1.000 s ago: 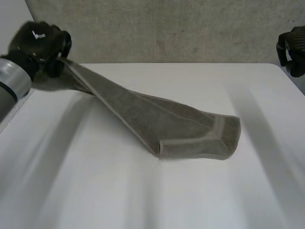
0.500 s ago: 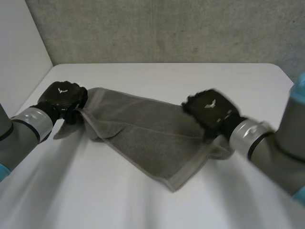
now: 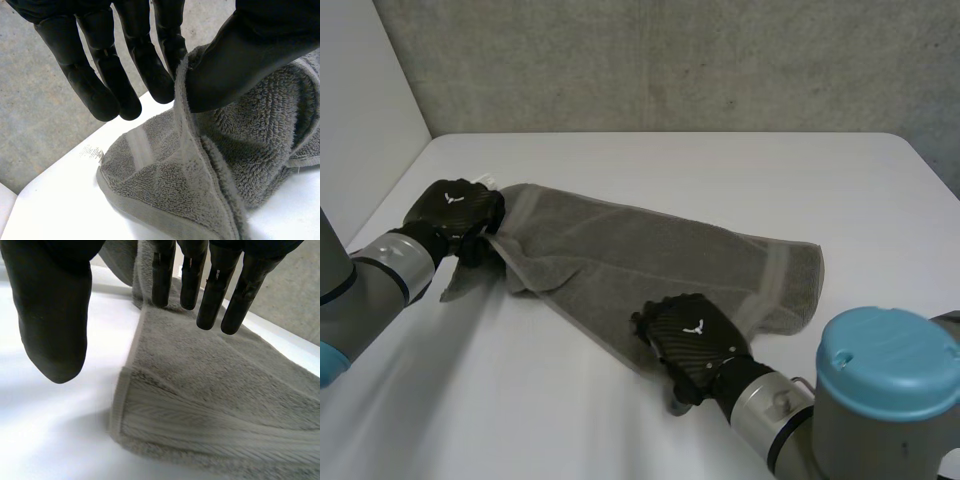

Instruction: Fold the towel.

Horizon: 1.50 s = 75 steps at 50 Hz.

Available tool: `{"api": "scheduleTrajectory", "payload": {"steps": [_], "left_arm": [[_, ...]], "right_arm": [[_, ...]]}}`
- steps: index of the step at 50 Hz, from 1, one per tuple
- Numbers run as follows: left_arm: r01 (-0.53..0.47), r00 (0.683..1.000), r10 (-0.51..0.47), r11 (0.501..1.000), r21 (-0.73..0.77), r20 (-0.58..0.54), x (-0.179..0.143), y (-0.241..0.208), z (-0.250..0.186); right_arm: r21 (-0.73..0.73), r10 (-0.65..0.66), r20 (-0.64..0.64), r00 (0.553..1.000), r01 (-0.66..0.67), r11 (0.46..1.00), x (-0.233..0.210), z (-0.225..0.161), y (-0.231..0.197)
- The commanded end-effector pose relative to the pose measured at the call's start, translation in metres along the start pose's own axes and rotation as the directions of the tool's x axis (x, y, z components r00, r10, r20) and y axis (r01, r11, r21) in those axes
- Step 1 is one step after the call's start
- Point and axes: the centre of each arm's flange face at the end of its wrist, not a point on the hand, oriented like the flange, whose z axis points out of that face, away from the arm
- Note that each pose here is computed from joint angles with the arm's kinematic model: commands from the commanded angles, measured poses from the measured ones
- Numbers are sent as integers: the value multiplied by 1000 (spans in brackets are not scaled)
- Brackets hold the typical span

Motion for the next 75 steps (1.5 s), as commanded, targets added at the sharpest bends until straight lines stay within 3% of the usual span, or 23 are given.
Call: {"api": "scheduleTrajectory", "payload": {"steps": [1,10,24,37,57,63,69,75], "left_arm": [[1,1000,-1,1000,-3,-1,0,1,0],[4,1000,-4,1000,-11,-4,1,4,1],[7,1000,-8,1000,-18,-7,2,6,1],[10,1000,-10,1000,-25,-10,4,8,1],[11,1000,-11,1000,-28,-9,4,9,1],[7,1000,-7,1000,-1,-8,6,-1,-3],[-17,998,6,984,176,60,-9,-58,-27],[53,993,-84,946,319,84,-22,-99,-49]], "right_arm": [[32,-20,-5,1000,20,999,-13,10,5],[19,-32,-82,996,34,999,-8,24,19],[38,-45,-97,994,49,998,-6,32,26],[-9,-251,-190,949,254,967,5,37,29],[-51,-255,-188,949,250,967,10,34,25],[-9,-231,-259,938,237,971,41,26,-18],[109,-215,-380,900,275,955,99,7,-92],[-16,-268,-334,904,279,960,137,-16,-128]]}}
